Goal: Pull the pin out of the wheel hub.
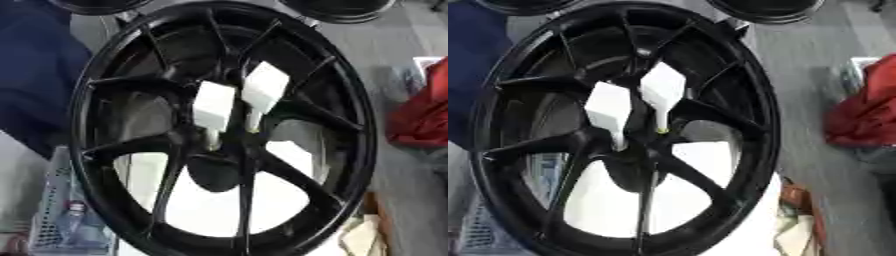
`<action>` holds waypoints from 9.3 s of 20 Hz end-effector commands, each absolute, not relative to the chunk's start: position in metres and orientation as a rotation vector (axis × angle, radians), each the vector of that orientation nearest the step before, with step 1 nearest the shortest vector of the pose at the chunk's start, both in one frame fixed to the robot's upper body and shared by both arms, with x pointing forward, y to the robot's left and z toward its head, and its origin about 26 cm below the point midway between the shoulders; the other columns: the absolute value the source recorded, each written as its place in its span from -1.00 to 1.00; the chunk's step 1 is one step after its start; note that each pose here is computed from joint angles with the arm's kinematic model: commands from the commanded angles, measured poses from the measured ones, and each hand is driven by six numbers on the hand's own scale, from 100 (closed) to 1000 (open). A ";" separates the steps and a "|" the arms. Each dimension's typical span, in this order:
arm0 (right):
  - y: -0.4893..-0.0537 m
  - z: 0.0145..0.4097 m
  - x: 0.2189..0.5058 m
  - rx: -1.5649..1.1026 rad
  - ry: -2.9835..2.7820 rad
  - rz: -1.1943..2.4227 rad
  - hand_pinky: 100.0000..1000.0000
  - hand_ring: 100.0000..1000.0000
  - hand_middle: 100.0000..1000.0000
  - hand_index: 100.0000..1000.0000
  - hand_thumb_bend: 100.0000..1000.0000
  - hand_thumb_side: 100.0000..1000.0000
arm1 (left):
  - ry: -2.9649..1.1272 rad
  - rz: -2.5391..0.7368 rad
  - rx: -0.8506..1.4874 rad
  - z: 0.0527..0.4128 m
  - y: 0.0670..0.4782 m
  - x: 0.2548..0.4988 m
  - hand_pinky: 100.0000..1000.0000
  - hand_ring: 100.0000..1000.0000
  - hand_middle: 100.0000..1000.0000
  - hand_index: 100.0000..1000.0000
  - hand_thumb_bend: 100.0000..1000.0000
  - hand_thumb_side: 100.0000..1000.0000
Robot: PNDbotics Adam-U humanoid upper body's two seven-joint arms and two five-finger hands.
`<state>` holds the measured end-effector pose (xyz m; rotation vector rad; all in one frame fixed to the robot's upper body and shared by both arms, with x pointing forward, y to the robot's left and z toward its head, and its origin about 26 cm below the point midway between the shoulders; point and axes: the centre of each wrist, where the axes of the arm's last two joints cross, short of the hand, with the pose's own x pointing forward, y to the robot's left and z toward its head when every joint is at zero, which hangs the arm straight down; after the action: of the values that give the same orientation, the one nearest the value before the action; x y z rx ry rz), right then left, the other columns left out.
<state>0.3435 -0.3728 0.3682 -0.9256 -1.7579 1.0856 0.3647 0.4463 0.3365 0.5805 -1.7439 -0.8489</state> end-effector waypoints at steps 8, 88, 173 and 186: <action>-0.366 0.394 0.329 -0.993 -1.760 1.193 0.66 0.53 0.33 0.49 -1.00 -0.26 | -1.756 -0.845 0.634 0.354 0.454 0.356 0.40 0.31 0.29 0.50 -0.50 0.54; -0.248 0.383 0.296 -0.638 -1.536 2.193 0.73 0.72 0.59 0.68 -0.55 -0.96 | -1.737 -0.844 0.608 0.344 0.451 0.361 0.40 0.31 0.29 0.50 -0.58 0.57; -0.509 0.367 0.320 -1.205 -1.467 0.757 0.60 0.39 -0.16 0.01 -0.86 -1.00 | -1.693 -0.765 0.605 0.325 0.472 0.358 0.42 0.32 0.30 0.50 -0.68 0.61; -0.520 0.361 0.322 -1.283 -1.307 0.671 0.72 0.78 0.74 0.70 -0.44 -0.78 | -1.688 -0.759 0.597 0.322 0.472 0.358 0.42 0.32 0.30 0.50 -0.68 0.61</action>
<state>0.3315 -0.5156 0.3413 -1.2194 -1.3038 0.6902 0.3667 0.4644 0.3036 0.5444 -1.6703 -0.7630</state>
